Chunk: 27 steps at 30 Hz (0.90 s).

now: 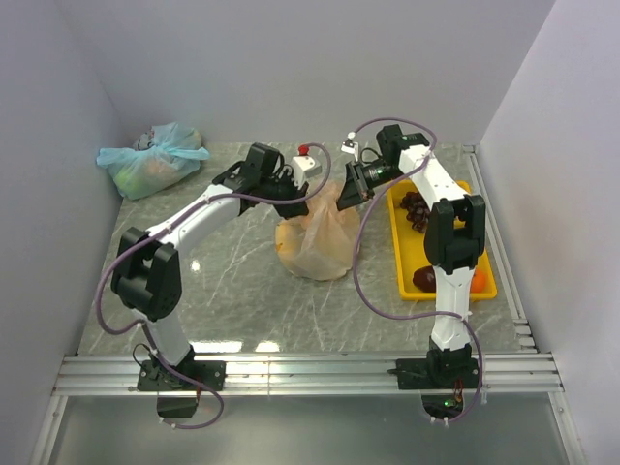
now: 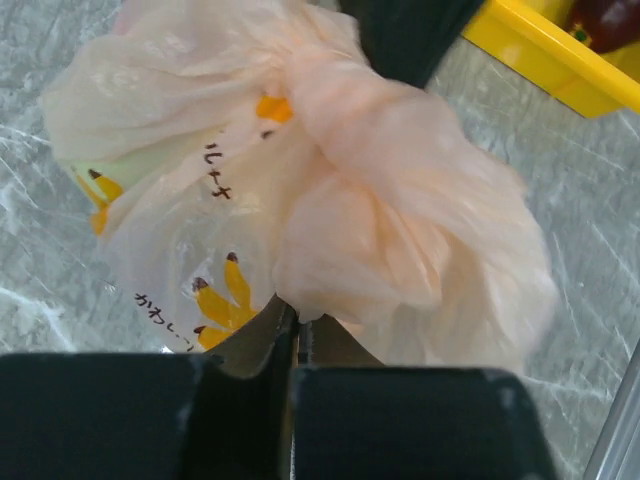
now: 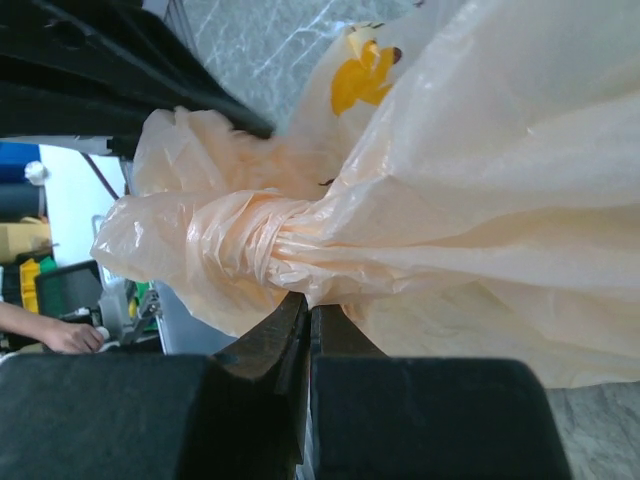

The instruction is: Place the fake fruits into the plastic bag and tie a complex knot

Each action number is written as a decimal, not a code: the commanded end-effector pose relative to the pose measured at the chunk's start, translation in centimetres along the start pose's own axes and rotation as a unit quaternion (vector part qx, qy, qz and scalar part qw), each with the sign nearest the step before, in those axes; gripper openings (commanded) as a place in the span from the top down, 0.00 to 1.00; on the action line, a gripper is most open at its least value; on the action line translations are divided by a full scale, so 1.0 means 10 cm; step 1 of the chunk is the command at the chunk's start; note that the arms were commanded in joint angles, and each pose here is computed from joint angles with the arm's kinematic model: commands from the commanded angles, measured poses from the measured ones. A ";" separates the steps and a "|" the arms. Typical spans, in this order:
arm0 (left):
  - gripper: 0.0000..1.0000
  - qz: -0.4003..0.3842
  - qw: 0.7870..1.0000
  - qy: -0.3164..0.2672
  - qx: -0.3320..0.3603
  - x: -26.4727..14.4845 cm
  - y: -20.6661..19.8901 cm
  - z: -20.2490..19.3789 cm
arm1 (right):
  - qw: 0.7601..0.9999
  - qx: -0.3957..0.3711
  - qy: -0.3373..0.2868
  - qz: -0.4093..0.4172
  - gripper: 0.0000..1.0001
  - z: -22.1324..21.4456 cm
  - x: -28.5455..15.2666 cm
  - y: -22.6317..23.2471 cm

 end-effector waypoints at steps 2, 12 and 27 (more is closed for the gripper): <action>1.00 0.011 0.999 0.011 -0.041 0.02 0.17 0.07 | 0.999 -0.045 0.007 -0.006 1.00 0.01 -0.18 0.22; 1.00 0.155 0.973 0.048 -0.163 -0.57 0.71 -0.46 | 0.994 -0.088 0.018 -0.059 1.00 -0.12 -0.60 0.07; 1.00 0.292 0.929 0.097 -0.206 -1.32 1.24 -1.06 | 0.992 -0.053 -0.089 0.074 1.00 0.02 -0.85 0.40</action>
Point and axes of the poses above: each gripper's point midway between its finger pads, its own x axis out along the fingers, its own y axis along the line the jaws close on, z = x × y, the point moved 3 cm from there along -x, back along the fingers, and after that the axes turned 5 degrees about x, right-handed, at the moved point
